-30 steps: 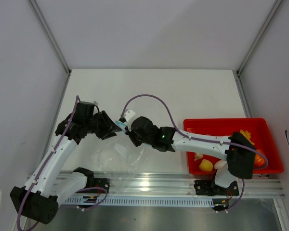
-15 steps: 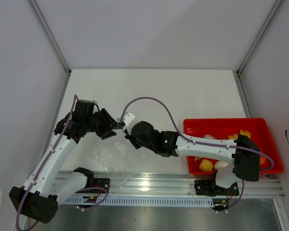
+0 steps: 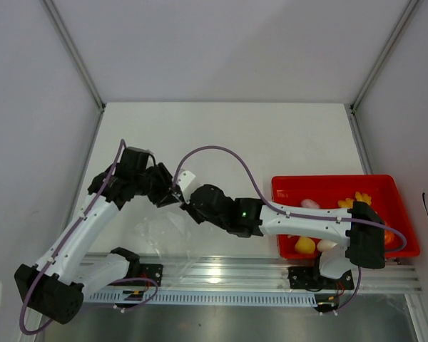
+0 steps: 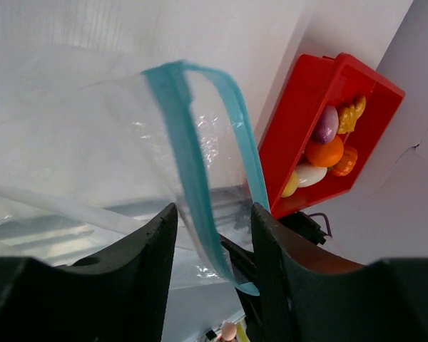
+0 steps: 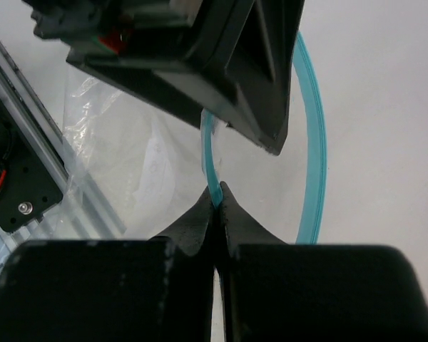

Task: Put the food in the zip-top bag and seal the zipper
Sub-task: Pick up the zipper food storage bag at the center of the board.

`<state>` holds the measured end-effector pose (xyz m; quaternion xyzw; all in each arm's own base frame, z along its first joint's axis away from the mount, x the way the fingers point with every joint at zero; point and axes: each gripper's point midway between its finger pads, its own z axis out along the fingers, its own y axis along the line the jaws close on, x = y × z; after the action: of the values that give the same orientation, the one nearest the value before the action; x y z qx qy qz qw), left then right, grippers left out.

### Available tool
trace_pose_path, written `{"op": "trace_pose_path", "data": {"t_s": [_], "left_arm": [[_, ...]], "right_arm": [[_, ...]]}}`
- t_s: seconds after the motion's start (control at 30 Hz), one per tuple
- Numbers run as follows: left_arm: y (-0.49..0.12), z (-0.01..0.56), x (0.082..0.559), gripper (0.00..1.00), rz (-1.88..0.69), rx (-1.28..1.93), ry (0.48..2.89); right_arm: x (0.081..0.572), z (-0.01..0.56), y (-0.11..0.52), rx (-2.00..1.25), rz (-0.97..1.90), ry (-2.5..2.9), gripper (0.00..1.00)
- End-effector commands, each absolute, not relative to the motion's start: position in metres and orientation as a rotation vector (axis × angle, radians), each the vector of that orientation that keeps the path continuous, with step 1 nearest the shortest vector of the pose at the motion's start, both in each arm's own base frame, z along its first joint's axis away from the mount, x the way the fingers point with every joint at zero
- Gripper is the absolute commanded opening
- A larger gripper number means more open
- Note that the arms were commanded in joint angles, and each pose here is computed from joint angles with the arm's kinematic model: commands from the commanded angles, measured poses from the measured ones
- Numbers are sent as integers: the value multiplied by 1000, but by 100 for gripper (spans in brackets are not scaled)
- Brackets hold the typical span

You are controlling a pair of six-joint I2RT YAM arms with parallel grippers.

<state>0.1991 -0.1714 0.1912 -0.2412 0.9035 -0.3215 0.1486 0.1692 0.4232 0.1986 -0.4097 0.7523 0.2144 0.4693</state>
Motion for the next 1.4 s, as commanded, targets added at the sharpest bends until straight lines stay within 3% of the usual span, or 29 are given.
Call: {"op": "trace_pose_path", "data": {"t_s": [0.0, 0.03, 0.17, 0.23, 0.33, 0.37, 0.4, 0.43, 0.47, 0.63, 0.83, 1.07, 1.37], "left_arm": [[-176, 194, 199, 48, -945, -653, 2579], [-177, 193, 199, 45, -947, -643, 2578], [-180, 194, 202, 11, -968, -567, 2559], [-182, 197, 205, 1, -979, -514, 2543], [-186, 203, 214, 1, -992, -448, 2518], [-188, 207, 217, 1, -997, -423, 2509], [-190, 208, 223, 1, -994, -382, 2501], [-191, 209, 226, 1, -988, -364, 2500], [-191, 215, 230, 1, -984, -336, 2483], [-197, 214, 242, 1, -957, -172, 2492], [-205, 221, 244, 1, -968, 1, 2449], [-217, 232, 241, 0, -1031, 172, 2402], [-226, 231, 232, 1, -1105, 265, 2398]], "right_arm": [[179, 230, 430, -918, 526, 1794, 0], [178, 229, 431, -920, 523, 1795, 0], [181, 230, 426, -886, 502, 1823, 8], [181, 230, 420, -864, 491, 1850, 25], [179, 230, 408, -835, 479, 1891, 42], [176, 229, 405, -836, 479, 1903, 51], [174, 228, 398, -841, 470, 1923, 67], [173, 228, 392, -829, 457, 1937, 74], [171, 223, 384, -793, 443, 1981, 98], [163, 254, 338, -577, 491, 2042, 99], [193, 293, 248, -88, 615, 2080, 99], [243, 255, 105, 399, 243, 2156, 99], [243, 171, 29, 796, -66, 2310, 99]]}}
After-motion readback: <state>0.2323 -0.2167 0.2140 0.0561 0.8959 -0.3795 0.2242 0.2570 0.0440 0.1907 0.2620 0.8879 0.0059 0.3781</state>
